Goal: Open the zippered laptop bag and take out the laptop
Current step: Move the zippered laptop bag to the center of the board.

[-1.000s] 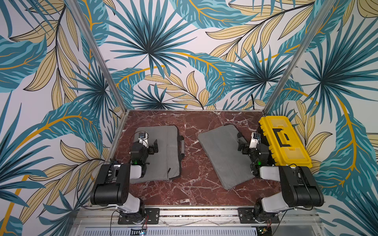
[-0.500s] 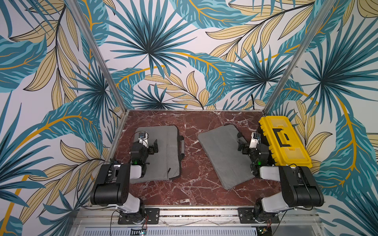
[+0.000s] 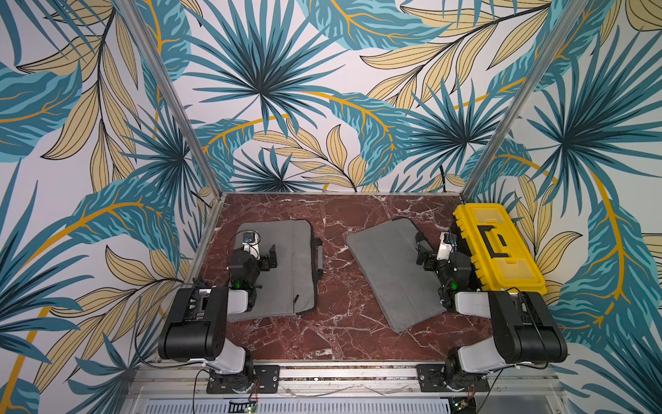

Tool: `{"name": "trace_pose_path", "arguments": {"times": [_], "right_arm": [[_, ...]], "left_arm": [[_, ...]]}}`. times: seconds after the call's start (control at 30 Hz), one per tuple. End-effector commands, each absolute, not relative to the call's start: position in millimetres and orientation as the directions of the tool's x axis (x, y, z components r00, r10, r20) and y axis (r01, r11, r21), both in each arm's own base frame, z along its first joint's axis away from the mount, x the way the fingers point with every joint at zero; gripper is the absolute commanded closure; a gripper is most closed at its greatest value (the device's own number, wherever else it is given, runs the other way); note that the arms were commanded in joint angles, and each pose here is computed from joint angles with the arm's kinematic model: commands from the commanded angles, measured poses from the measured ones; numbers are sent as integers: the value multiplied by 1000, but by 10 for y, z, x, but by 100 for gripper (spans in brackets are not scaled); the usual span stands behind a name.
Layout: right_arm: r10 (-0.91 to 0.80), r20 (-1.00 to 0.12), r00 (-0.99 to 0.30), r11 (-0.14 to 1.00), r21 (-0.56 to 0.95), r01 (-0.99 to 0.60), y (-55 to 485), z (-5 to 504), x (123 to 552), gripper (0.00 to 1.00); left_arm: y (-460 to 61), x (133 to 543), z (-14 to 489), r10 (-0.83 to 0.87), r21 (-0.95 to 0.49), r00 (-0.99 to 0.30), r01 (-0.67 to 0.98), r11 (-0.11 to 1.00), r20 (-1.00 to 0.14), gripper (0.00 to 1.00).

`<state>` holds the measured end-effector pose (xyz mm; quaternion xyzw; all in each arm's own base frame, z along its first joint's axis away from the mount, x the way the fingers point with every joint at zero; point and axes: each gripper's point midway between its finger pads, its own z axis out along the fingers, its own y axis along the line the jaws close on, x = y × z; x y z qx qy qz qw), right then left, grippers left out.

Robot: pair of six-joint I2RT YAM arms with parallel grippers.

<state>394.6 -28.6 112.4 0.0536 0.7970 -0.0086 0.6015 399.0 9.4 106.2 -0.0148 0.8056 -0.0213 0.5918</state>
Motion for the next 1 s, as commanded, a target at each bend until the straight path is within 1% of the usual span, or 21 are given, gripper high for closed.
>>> {"name": "trace_pose_path", "arguments": {"times": [0.0,0.13,0.3,0.47,0.57,0.7,0.8,0.97], "right_arm": [[71,-962,-265,993,44,105,-302,1129,3939,0],[80,-971,-226,989,50,138,-355,1163,3879,0],[92,-976,-197,981,55,187,-434,1247,3811,0],[100,-967,-236,975,48,217,-482,1365,3832,0],[112,-957,-269,968,44,248,-530,1436,3856,0],[155,-934,-320,953,56,298,-590,1494,3858,0],[215,-920,-328,943,108,315,-568,1586,3875,0],[286,-892,-351,936,183,299,-349,1754,3973,0]], "left_arm": [[130,4049,1151,-46,-46,-278,-9,999,-960,0],[202,4018,1196,-63,-51,-264,-55,997,-963,0],[225,3959,1333,-61,-47,-227,-68,997,-972,0],[306,3852,1552,-76,-57,-168,-118,991,-983,0],[438,3783,1698,-110,-81,-140,-200,977,-984,0],[506,3755,1843,-191,-146,-160,-257,955,-968,0],[548,3714,1874,-259,-195,-189,-302,933,-947,0],[654,3571,1838,-371,-258,-225,-410,875,-901,0]]}}
